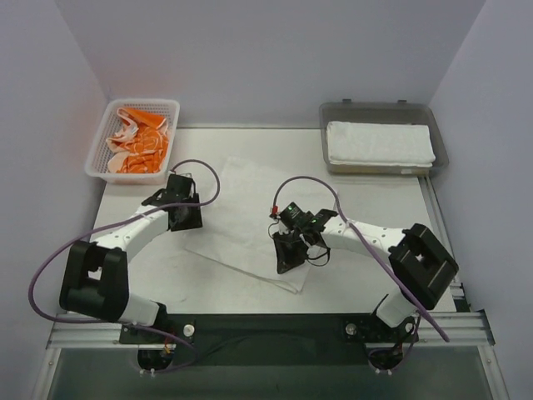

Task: Fold and stack the towels
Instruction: Fold the towel

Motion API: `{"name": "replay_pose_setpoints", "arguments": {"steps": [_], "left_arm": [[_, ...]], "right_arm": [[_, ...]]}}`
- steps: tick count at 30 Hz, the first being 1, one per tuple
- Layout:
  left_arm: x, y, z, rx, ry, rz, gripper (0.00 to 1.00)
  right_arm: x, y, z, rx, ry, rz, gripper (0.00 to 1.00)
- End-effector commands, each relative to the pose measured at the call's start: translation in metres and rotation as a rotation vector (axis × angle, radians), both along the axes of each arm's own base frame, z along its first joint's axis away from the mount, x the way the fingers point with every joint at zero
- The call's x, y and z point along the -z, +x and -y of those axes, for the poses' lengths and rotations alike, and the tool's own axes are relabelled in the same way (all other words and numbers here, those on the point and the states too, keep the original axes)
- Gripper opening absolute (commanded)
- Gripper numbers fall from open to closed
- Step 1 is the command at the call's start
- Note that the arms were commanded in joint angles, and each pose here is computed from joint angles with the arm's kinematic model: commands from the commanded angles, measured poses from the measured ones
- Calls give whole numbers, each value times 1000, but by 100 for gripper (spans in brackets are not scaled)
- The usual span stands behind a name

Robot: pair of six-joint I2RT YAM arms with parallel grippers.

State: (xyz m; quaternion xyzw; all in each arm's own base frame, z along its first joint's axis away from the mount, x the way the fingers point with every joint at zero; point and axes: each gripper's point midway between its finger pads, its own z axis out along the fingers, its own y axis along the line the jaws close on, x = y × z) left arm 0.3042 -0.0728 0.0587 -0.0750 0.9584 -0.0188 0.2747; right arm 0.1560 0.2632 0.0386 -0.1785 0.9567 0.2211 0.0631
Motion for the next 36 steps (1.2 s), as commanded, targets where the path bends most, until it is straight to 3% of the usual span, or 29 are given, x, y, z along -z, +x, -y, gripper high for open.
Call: {"name": "replay_pose_setpoints", "arguments": {"steps": [1, 7, 11, 15, 20, 21, 24, 26, 28, 31, 35, 36], "left_arm": [[5, 18, 4, 3, 7, -6, 54], [39, 16, -4, -65, 15, -153, 40], [56, -12, -9, -104, 18, -274, 29], [67, -67, -9, -196, -113, -367, 26], [59, -114, -12, -335, -233, -314, 19], [42, -109, -10, -355, -264, -216, 19], [14, -110, 0, -374, -351, -107, 19], [-2, -110, -1, -374, -360, -68, 28], [-14, -106, -2, -349, -360, -25, 44], [-33, -91, 5, -314, -379, 27, 54], [-33, -85, 16, -288, -386, 22, 56], [-24, -89, 15, -292, -374, 2, 55]], "right_arm": [[10, -16, 6, -12, -64, -100, 11], [38, -57, 30, -72, -181, -260, 10], [42, -65, 41, -79, -200, -265, 10], [35, -65, 50, -100, -224, -241, 11], [25, -62, 60, -102, -199, -222, 11], [19, -60, 58, -98, -166, -212, 11], [-1, -42, 55, -64, -78, -162, 11], [-19, -24, 50, -51, -16, -96, 14], [-41, 1, 50, -13, 34, -3, 22], [-77, 48, 40, 26, 98, 164, 32], [-120, 106, -9, 32, 283, 323, 38], [-115, 116, -21, 44, 305, 304, 38]]}}
